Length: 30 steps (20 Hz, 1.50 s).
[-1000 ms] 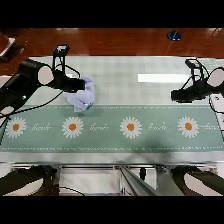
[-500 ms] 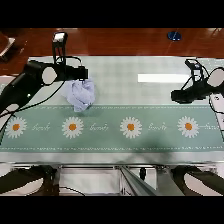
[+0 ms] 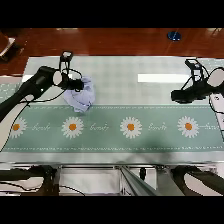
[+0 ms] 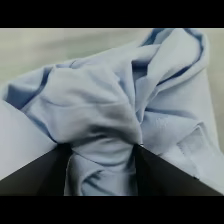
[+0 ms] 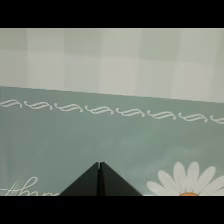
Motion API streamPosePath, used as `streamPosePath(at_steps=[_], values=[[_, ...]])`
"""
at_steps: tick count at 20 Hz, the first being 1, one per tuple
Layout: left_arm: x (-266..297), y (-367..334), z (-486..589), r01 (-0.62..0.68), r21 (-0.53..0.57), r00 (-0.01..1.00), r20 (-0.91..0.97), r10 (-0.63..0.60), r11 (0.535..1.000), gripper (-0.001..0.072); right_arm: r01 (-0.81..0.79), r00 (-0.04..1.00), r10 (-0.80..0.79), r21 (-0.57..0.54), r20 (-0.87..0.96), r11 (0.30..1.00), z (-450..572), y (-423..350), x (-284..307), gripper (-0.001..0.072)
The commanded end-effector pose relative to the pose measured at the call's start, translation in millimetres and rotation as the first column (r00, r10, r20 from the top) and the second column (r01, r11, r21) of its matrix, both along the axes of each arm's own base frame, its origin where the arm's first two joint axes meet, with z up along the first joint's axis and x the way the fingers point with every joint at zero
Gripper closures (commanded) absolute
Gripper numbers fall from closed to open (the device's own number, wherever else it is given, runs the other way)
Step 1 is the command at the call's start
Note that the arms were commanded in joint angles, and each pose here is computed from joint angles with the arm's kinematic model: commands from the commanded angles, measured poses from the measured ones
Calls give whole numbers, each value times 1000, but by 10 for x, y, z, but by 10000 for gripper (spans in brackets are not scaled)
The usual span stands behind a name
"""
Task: Fold the shirts.
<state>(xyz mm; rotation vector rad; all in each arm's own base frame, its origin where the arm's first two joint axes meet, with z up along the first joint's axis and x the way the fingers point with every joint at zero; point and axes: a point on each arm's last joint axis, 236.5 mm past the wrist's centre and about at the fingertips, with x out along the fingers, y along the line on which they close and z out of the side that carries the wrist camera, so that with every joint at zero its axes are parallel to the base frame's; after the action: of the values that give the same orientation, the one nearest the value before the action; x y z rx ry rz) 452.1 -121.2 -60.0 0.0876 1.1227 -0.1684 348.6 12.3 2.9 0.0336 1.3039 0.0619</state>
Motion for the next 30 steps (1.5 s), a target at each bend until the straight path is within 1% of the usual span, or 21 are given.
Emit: streamPosePath(at_steps=[1, 2, 4, 6, 7, 8, 9, 11, 14, 15, 17, 20, 22, 24, 26, 27, 29, 30], values=[[-274, -76, -432, -43, -42, 983, -181, 35, 998, 206, 5, 1000, -5, 2, 8, 1000, 4, 1, 20, 693], [-359, -60, -503, -44, -31, 974, -224, 36, 999, 252, 10, 1000, -10, 3, 12, 1000, 7, 0, 30, 693], [-538, -9, -527, -19, -3, 951, -307, 17, 1000, 664, 12, 1000, -12, 4, 13, 1000, 9, 0, 31, 693], [-576, -12, -373, 36, 7, 944, -328, -32, 999, 679, 12, 1000, -12, 6, 9, 1000, 17, 6, 16, 693], [-510, -65, -194, 35, -12, 955, -296, -37, 999, 679, 12, 1000, -12, 11, 14, 1000, 46, 17, 6, 693], [-417, -157, 42, 35, -55, 970, -237, -48, 998, 679, 12, 999, -13, 14, 34, 1000, 118, 25, 4, 693], [-292, -285, 380, 31, -123, 989, -143, -48, 992, 680, 12, 998, -13, 18, 62, 1000, 215, 32, 1, 693], [-99, -478, 1187, 43, -254, 997, 77, -24, 966, 680, 11, 990, -14, 18, 137, 1000, 475, 33, -26, 693], [-104, -605, 2488, 118, -410, 928, 370, 47, 904, 680, 7, 966, -15, 30, 258, 1000, 901, 61, -118, 693], [-182, -638, 2856, 162, -440, 896, 441, 55, 883, 680, 5, 956, -15, 35, 292, 999, 1023, 73, -157, 693], [-414, -727, 3513, 261, -474, 827, 559, 58, 841, 680, -1, 934, -17, 52, 356, 999, 1251, 111, -237, 693], [-822, -930, 4232, 397, -482, 725, 687, 55, 781, 680, -14, 902, -20, 76, 430, 997, 1518, 170, -357, 693], [-1117, -1143, 4474, 480, -479, 683, 730, 30, 735, 680, -22, 888, -21, 87, 459, 996, 1634, 201, -439, 693], [-1406, -1463, 4511, 571, -448, 656, 753, -55, 688, 680, -29, 880, -20, 94, 475, 995, 1709, 223, -509, 693], [-1672, -1824, 4324, 635, -440, 658, 738, -146, 635, 680, -31, 882, -17, 94, 470, 995, 1715, 228, -558, 693], [-1797, -1994, 4106, 651, -445, 675, 710, -201, 614, 680, -32, 886, -15, 94, 463, 995, 1701, 230, -574, 693], [-2000, -2261, 3525, 653, -466, 720, 627, -297, 597, 680, -33, 888, -14, 94, 459, 995, 1694, 231, -582, 693], [-2065, -2343, 3204, 628, -494, 755, 573, -319, 601, 680, -32, 888, -14, 94, 459, 995, 1695, 231, -581, 693]])
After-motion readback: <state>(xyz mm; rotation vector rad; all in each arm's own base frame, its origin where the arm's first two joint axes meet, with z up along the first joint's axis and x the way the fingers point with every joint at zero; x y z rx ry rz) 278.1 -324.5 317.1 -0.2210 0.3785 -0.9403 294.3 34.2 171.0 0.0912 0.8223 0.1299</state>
